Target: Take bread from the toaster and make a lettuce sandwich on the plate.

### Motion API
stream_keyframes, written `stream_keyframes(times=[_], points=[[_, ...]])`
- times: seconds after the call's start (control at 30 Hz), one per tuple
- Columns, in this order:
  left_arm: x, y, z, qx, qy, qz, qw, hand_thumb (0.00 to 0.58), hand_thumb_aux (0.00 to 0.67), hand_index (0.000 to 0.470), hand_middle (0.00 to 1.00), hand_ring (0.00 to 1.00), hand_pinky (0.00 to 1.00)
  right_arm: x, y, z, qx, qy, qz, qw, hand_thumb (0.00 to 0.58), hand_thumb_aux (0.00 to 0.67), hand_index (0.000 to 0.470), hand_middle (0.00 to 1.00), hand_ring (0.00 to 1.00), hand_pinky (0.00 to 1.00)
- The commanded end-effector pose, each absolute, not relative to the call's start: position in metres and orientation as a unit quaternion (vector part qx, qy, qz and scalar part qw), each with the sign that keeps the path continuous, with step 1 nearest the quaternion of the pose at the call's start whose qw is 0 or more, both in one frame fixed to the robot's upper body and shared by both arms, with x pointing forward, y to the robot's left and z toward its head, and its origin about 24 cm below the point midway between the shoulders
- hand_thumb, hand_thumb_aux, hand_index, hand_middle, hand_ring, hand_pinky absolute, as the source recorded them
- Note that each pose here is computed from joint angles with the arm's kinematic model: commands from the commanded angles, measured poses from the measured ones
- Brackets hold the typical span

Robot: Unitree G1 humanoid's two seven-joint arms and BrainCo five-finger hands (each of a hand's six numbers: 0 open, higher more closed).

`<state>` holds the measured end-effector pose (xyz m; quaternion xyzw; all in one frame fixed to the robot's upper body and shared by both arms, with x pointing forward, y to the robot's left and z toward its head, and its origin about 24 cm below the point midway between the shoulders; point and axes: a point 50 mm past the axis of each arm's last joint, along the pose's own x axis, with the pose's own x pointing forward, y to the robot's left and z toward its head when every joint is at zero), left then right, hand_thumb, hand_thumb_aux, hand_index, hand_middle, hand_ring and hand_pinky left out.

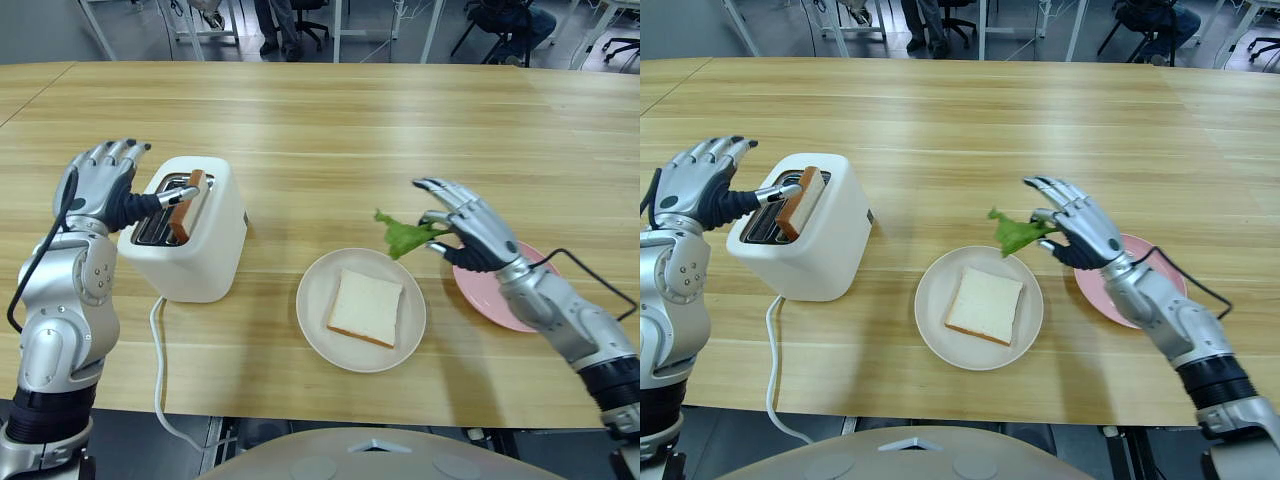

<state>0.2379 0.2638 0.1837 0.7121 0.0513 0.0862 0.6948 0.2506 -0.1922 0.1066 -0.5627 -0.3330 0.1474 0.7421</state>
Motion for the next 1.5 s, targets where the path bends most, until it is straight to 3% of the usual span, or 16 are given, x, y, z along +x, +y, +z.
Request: stream_keyframes(times=[0.03, 0.37, 0.4, 0.43, 0.47, 0.5, 0.57, 0.6, 0.63, 0.67, 0.7, 0.73, 0.8, 0.83, 1.17, 1.5], points=[[0.241, 0.262, 0.162, 0.708, 0.105, 0.039, 0.697, 0.0, 0.0, 0.0, 0.0, 0.0, 0.0, 0.253, -0.165, 0.106, -0.566, -0.357, 0.182, 0.72, 0.58, 0.67, 0.46, 0.0, 0.0, 0.0], [0.257, 0.255, 0.14, 0.689, 0.132, -0.013, 0.712, 0.0, 0.0, 0.0, 0.0, 0.0, 0.0, 0.244, -0.144, 0.077, -0.598, -0.338, 0.282, 0.67, 0.58, 0.67, 0.46, 0.0, 0.0, 0.0], [0.258, 0.255, 0.139, 0.689, 0.133, -0.013, 0.713, 0.0, 0.0, 0.0, 0.0, 0.0, 0.0, 0.242, -0.146, 0.073, -0.605, -0.327, 0.294, 0.664, 0.565, 0.562, 0.386, 0.0, 0.0, 0.0], [0.261, 0.255, 0.138, 0.688, 0.137, -0.014, 0.713, 0.0, 0.0, 0.0, 0.0, 0.0, 0.0, 0.24, -0.148, 0.07, -0.612, -0.316, 0.306, 0.657, 0.053, 0.032, 0.022, 0.0, 0.0, 0.0], [0.263, 0.256, 0.137, 0.688, 0.14, -0.015, 0.712, 0.0, 0.0, 0.0, 0.0, 0.0, 0.0, 0.238, -0.15, 0.067, -0.615, -0.306, 0.315, 0.655, 0.053, 0.032, 0.022, 0.0, 0.0, 0.0], [0.265, 0.257, 0.136, 0.687, 0.142, -0.015, 0.712, 0.0, 0.0, 0.0, 0.0, 0.0, 0.0, 0.237, -0.151, 0.066, -0.616, -0.3, 0.32, 0.654, 0.0, 0.0, 0.0, 0.0, 0.0, 0.0], [0.268, 0.257, 0.135, 0.683, 0.142, -0.014, 0.716, 0.023, 0.013, 0.009, 0.0, 0.0, 0.0, 0.234, -0.154, 0.067, -0.618, -0.297, 0.322, 0.653, 0.0, 0.0, 0.0, 0.0, 0.0, 0.0], [0.269, 0.257, 0.135, 0.682, 0.141, -0.013, 0.718, 0.458, 0.363, 0.249, 0.0, 0.0, 0.0, 0.233, -0.155, 0.068, -0.62, -0.296, 0.323, 0.651, 0.0, 0.0, 0.0, 0.0, 0.0, 0.0], [0.271, 0.256, 0.135, 0.677, 0.135, -0.013, 0.724, 0.508, 0.434, 0.298, 0.0, 0.0, 0.0, 0.232, -0.155, 0.07, -0.621, -0.297, 0.323, 0.65, 0.0, 0.0, 0.0, 0.0, 0.0, 0.0], [0.273, 0.256, 0.135, 0.672, 0.131, -0.01, 0.729, 0.58, 0.67, 0.46, 0.0, 0.0, 0.0, 0.231, -0.156, 0.072, -0.621, -0.297, 0.322, 0.649, 0.0, 0.0, 0.0, 0.0, 0.0, 0.0], [0.275, 0.256, 0.136, 0.672, 0.128, -0.006, 0.729, 0.58, 0.67, 0.46, 0.23, 0.23, 0.23, 0.23, -0.156, 0.073, -0.621, -0.298, 0.322, 0.649, 0.0, 0.0, 0.0, 0.0, 0.0, 0.0], [0.276, 0.256, 0.136, 0.669, 0.124, -0.003, 0.733, 0.58, 0.67, 0.46, 0.59, 0.59, 0.59, 0.229, -0.156, 0.075, -0.621, -0.298, 0.321, 0.649, 0.0, 0.0, 0.0, 0.0, 0.0, 0.0], [0.278, 0.257, 0.135, 0.666, 0.122, -0.001, 0.736, 0.58, 0.67, 0.46, 0.59, 0.59, 0.59, 0.228, -0.156, 0.078, -0.621, -0.299, 0.319, 0.65, 0.0, 0.0, 0.0, 0.0, 0.0, 0.0], [0.279, 0.257, 0.135, 0.666, 0.122, -0.001, 0.736, 0.58, 0.67, 0.46, 0.98, 0.98, 0.98, 0.227, -0.155, 0.079, -0.621, -0.3, 0.318, 0.651, 0.0, 0.0, 0.0, 0.0, 0.0, 0.0], [0.286, 0.25, 0.146, 0.636, 0.049, 0.029, 0.77, 0.58, 0.67, 0.46, 1.0, 1.0, 1.0, 0.222, -0.15, 0.09, -0.601, -0.314, 0.298, 0.672, 0.0, 0.0, 0.0, 0.0, 0.0, 0.0], [0.266, 0.232, 0.232, 0.565, -0.186, 0.126, 0.794, 0.58, 0.67, 0.46, 1.0, 1.0, 1.0, 0.224, -0.162, 0.111, -0.586, -0.35, 0.219, 0.698, 0.0, 0.0, 0.0, 0.0, 0.0, 0.0]])
